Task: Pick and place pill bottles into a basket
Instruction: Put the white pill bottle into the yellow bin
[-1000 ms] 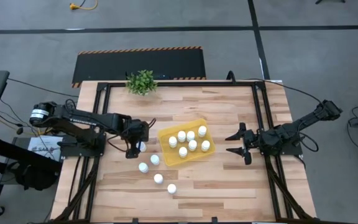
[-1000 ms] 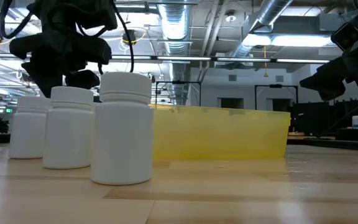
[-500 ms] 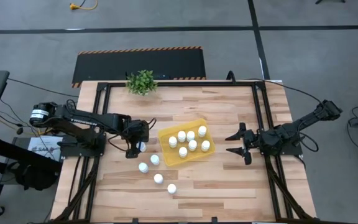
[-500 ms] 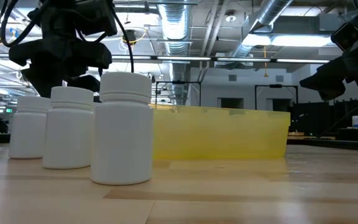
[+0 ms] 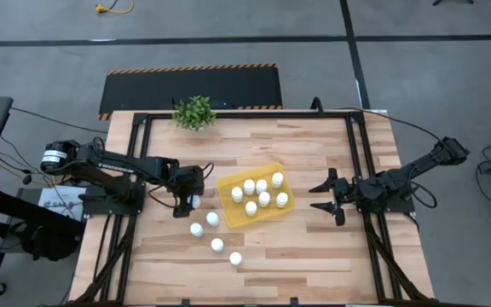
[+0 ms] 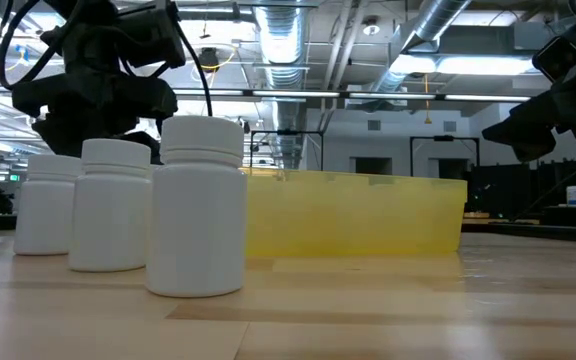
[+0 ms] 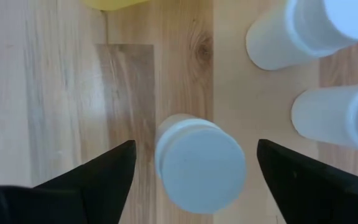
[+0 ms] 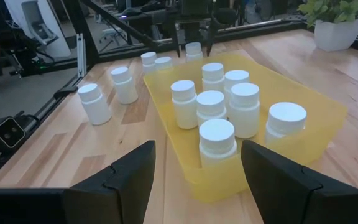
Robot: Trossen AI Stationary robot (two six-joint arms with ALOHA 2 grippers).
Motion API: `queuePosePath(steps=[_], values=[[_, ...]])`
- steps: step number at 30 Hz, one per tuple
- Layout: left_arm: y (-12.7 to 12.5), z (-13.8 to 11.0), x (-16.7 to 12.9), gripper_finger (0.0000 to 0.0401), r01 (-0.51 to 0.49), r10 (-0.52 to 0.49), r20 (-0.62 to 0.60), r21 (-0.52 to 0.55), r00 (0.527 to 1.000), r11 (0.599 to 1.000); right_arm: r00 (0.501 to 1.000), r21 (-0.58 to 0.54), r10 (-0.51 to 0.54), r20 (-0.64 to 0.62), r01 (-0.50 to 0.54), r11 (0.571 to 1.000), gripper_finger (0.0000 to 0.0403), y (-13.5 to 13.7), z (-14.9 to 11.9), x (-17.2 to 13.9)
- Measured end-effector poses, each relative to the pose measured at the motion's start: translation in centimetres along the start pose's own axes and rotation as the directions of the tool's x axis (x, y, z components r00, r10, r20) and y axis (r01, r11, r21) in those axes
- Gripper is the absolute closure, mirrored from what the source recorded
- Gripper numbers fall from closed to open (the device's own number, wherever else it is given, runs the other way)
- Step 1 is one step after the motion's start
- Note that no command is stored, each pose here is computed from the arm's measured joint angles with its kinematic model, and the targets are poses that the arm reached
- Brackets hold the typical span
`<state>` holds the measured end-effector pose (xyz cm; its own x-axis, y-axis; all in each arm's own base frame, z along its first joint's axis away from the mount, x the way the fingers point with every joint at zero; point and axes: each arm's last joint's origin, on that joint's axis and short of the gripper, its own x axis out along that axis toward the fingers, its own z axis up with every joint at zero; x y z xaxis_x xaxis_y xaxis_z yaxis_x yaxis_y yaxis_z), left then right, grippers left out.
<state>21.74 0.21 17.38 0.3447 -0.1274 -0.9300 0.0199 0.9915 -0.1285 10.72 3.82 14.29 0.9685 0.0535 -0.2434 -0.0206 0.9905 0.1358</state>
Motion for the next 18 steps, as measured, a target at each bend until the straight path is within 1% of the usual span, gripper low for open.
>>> queuePosePath(steps=[2,6,13,16,18], values=[[0.01,0.00,0.00,0.0097,-0.002,0.002,0.000,0.000,1.000,1.000,1.000,0.000,0.000,0.000,0.000,1.000,0.0173,0.00,0.01,0.00],[0.01,0.00,0.00,0.0143,-0.002,0.002,0.000,-0.002,1.000,1.000,1.000,0.000,0.000,0.000,0.000,1.000,0.0173,0.00,0.00,0.00],[-0.03,0.01,-0.02,0.0219,0.009,-0.009,0.000,-0.031,1.000,0.999,1.000,0.000,0.000,0.000,0.000,1.000,0.0173,0.00,0.01,0.00],[-0.06,0.04,-0.10,0.0238,0.014,-0.014,-0.002,-0.045,1.000,0.999,1.000,0.000,0.000,0.000,0.000,1.000,0.0173,0.00,0.01,0.00],[-0.08,0.04,-0.28,0.0241,0.014,-0.015,-0.019,-0.050,1.000,0.999,1.000,0.000,0.000,0.000,0.000,1.000,0.0173,0.00,0.01,0.00]])
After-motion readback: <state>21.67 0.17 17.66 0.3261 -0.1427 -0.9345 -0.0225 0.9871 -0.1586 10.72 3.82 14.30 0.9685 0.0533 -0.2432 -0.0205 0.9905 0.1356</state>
